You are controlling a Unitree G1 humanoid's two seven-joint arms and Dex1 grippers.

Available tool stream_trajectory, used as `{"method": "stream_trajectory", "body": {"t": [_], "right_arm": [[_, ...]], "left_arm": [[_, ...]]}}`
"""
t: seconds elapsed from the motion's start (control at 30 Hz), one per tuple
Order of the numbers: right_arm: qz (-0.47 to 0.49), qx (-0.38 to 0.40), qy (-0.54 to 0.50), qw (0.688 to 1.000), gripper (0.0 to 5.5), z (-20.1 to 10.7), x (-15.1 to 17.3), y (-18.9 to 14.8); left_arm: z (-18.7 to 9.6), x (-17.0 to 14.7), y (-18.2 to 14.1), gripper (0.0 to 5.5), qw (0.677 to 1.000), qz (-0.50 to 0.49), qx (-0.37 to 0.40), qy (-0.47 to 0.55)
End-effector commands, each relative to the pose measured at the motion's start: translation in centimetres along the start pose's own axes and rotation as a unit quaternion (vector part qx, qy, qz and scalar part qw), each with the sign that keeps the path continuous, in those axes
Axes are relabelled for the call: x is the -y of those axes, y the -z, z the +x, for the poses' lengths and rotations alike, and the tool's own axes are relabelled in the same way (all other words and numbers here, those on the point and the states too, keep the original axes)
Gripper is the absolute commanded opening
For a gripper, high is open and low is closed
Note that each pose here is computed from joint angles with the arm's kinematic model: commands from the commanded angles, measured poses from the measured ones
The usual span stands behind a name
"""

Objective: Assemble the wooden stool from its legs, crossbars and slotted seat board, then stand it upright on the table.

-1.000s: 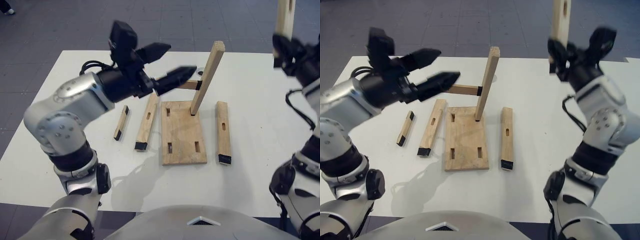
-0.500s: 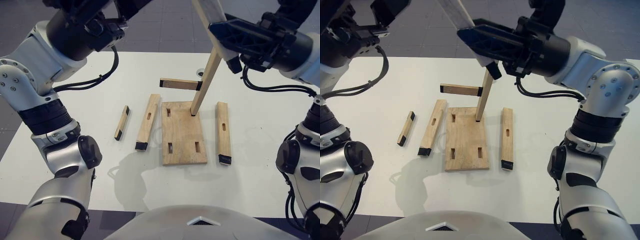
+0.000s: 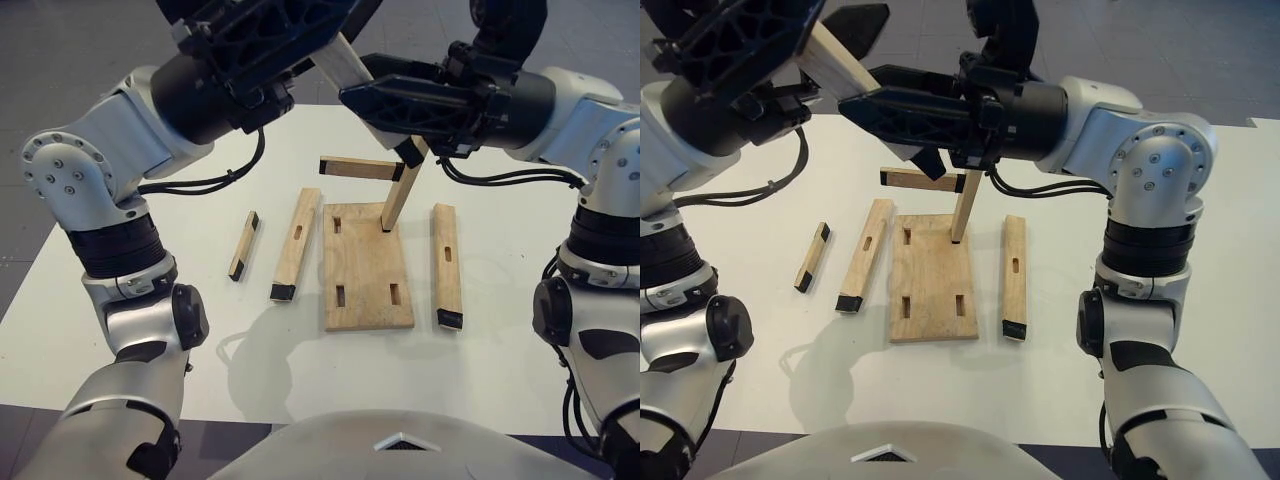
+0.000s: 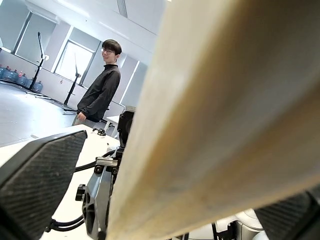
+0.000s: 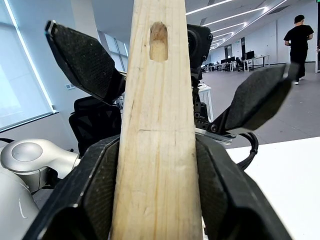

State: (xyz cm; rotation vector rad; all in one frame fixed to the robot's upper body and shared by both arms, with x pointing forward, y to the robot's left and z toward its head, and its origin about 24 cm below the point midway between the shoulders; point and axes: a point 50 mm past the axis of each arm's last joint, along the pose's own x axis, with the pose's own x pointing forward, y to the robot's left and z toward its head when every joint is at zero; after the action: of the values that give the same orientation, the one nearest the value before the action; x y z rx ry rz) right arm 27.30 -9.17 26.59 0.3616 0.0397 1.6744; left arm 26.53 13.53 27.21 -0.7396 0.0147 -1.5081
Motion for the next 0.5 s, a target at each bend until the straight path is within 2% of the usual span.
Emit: {"method": "stream_trajectory", "body": {"t": [0.03, 0.4, 0.5], "right_arm": [[-0.009, -0.005, 0.001, 1.0, 2.05, 0.11, -0.13, 0.01], [-0.006, -0.012, 0.009, 1.0, 2.05, -0.32, 0.01, 0.19], [-0.008, -0.01, 0.013, 1.0, 2.05, -0.41, 0.09, 0.06]], "left_arm": [[-0.21, 0.03, 0.29, 4.45, 1.0, -0.003, 0.004, -0.008], [-0.04, 0.38, 0.13, 2.73, 1.0, -0.002, 0.014, -0.008], [-0.14, 0.35, 0.13, 2.63, 1.0, 0.003, 0.015, -0.013]]}}
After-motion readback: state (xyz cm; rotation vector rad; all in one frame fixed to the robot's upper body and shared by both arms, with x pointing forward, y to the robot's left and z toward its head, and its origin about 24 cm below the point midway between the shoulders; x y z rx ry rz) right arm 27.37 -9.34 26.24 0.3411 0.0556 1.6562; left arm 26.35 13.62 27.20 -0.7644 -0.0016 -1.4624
